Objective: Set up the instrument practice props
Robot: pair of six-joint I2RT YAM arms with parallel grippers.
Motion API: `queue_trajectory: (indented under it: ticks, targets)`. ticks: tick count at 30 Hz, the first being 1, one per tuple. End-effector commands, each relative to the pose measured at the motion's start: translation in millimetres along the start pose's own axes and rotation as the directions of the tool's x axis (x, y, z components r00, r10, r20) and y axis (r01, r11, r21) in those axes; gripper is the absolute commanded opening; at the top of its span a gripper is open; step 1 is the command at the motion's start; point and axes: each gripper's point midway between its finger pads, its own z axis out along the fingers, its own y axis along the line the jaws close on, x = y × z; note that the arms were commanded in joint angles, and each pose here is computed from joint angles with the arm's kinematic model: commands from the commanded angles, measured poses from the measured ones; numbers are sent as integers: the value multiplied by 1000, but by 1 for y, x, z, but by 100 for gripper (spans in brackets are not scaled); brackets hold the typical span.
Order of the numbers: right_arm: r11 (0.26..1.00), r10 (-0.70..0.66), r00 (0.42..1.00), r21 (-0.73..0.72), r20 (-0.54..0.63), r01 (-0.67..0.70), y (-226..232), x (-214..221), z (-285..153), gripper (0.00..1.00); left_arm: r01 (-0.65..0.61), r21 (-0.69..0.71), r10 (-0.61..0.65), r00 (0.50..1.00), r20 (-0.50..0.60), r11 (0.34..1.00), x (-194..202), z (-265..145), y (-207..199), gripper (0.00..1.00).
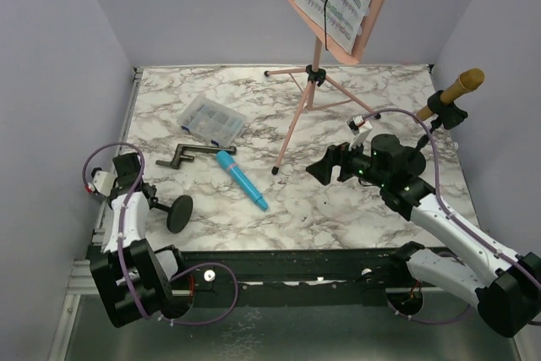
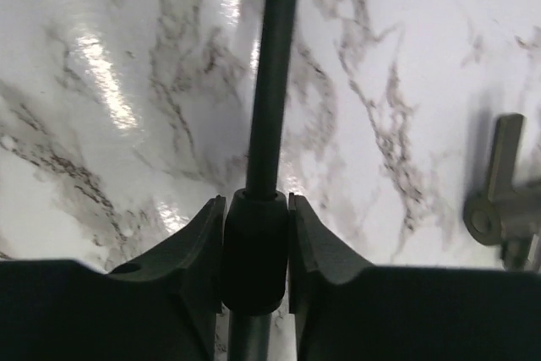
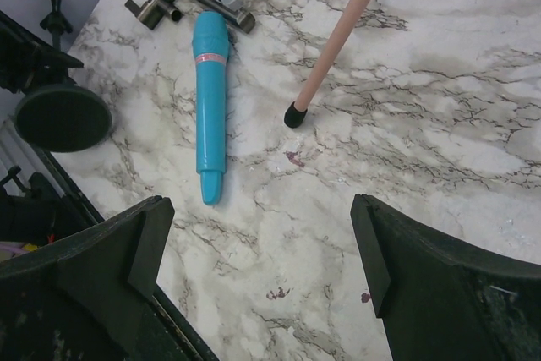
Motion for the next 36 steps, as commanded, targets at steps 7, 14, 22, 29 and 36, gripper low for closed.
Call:
queue_trajectory:
  ticks: [7,14,22,29,36]
  targets:
    - [999,-30,999,24,-26,31,-5,2,5,100,-87,292,9,966,259,952,-54,-81,-83,0]
    - [995,-41,999,90,29,39,-9,-14,-11,100,-382,698,230,924,306,605,31,-198,-176,0]
    - [991,-37,999,-131,16,39,39,-28,-23,100,-400,820,443,698,562,-409,194,-358,-185,0]
    - [865,-5,993,-498,117,63,106,-51,-48,100,-36,615,439,667,601,-788,254,-415,-156,0]
    - [816,265,944,-567,196,-111,111,-84,-52,84,135,504,450,681,578,-853,279,-444,-134,0]
